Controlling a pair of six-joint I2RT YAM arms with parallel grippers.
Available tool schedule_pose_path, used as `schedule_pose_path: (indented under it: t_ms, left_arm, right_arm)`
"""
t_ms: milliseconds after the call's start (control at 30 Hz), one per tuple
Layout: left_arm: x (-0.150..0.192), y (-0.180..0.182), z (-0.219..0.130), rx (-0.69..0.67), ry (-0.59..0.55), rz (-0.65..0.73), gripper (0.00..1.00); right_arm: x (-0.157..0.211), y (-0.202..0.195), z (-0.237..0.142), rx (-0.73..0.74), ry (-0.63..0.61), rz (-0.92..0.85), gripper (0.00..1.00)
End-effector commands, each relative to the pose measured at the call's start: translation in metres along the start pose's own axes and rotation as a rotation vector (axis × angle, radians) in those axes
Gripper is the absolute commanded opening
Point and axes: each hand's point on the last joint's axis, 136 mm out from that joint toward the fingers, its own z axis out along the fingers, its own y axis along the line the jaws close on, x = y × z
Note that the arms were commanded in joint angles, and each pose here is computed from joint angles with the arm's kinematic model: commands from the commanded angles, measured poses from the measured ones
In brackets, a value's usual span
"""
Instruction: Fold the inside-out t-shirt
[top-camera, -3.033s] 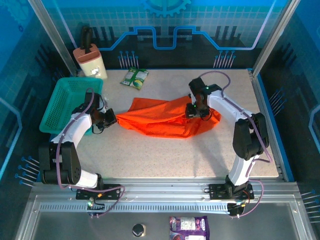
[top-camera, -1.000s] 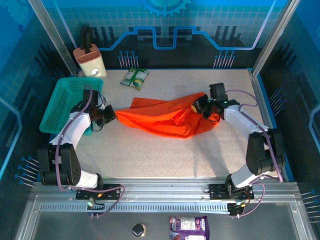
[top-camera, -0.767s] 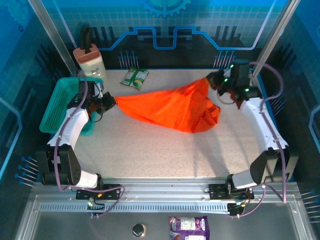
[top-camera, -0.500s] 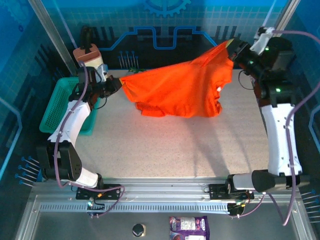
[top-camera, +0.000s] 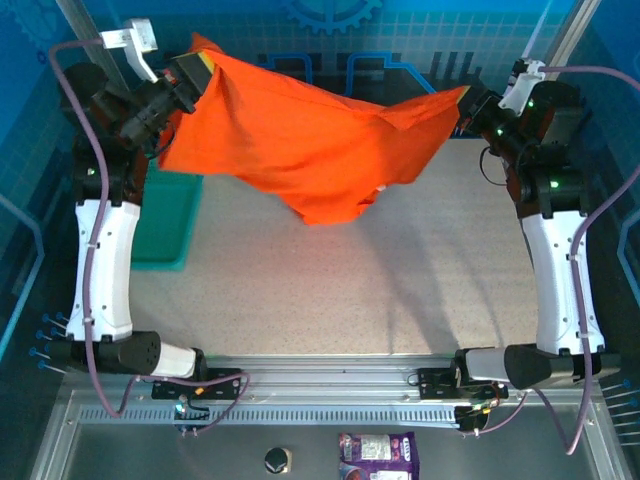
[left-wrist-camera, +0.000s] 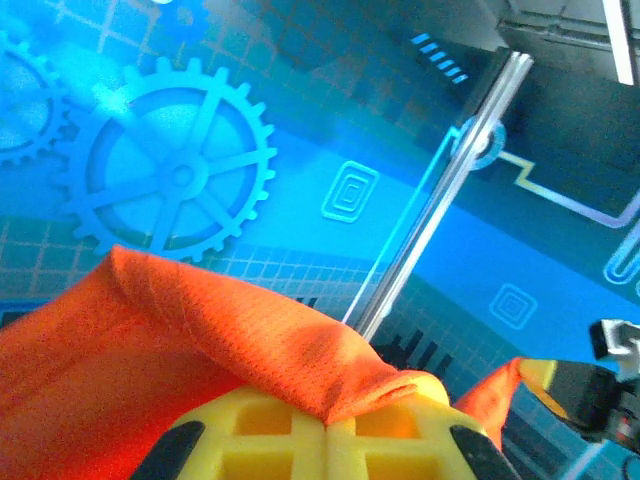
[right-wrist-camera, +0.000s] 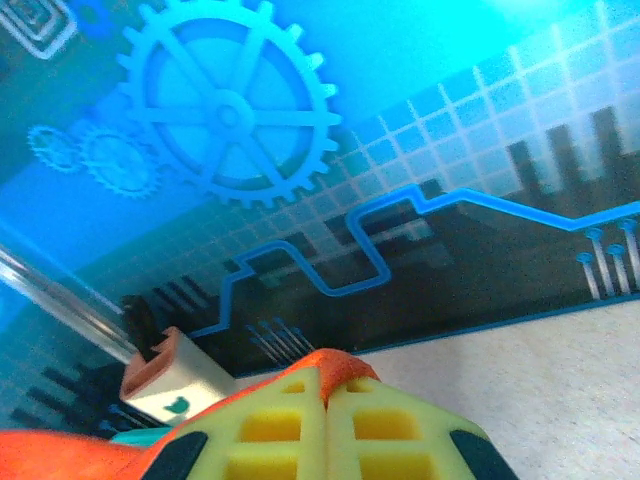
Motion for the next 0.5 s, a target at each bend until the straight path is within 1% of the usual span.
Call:
schedule_pose_path:
  t_ms: [0, 100, 167, 233, 333, 400, 467]
  left_arm:
    - [0.052, 0.041, 0.015, -0.037, 0.122, -0.092, 0.00]
    - [0.073, 0.053, 0.014, -0.053, 0.145, -0.141, 0.00]
    - [0.071, 0.052, 0.013, -0.055, 0.138, -0.137, 0.00]
    - [0.054, 0.041, 0.011, -0.042, 0.109, -0.109, 0.00]
    - [0.024, 0.017, 0.005, -0.015, 0.060, -0.056, 0.00]
    - [0.018, 0.011, 0.003, -0.010, 0.054, -0.045, 0.00]
    - [0.022, 0.013, 0.003, -0.016, 0.070, -0.052, 0.00]
  right_arm:
    - [-0.080, 0.018, -0.068, 0.078, -0.254, -0.132, 0.00]
    - [-0.119, 0.031, -0.113, 0.124, -0.404, -0.198, 0.00]
    - [-0.131, 0.039, -0.128, 0.114, -0.462, -0.208, 0.00]
    - [-0.129, 0.041, -0.123, 0.092, -0.455, -0.197, 0.00]
    - [-0.115, 0.031, -0.097, 0.096, -0.377, -0.175, 0.00]
    - [-0.111, 0.027, -0.092, 0.109, -0.358, -0.177, 0.00]
    - [-0.111, 0.024, -0.096, 0.129, -0.375, -0.187, 0.00]
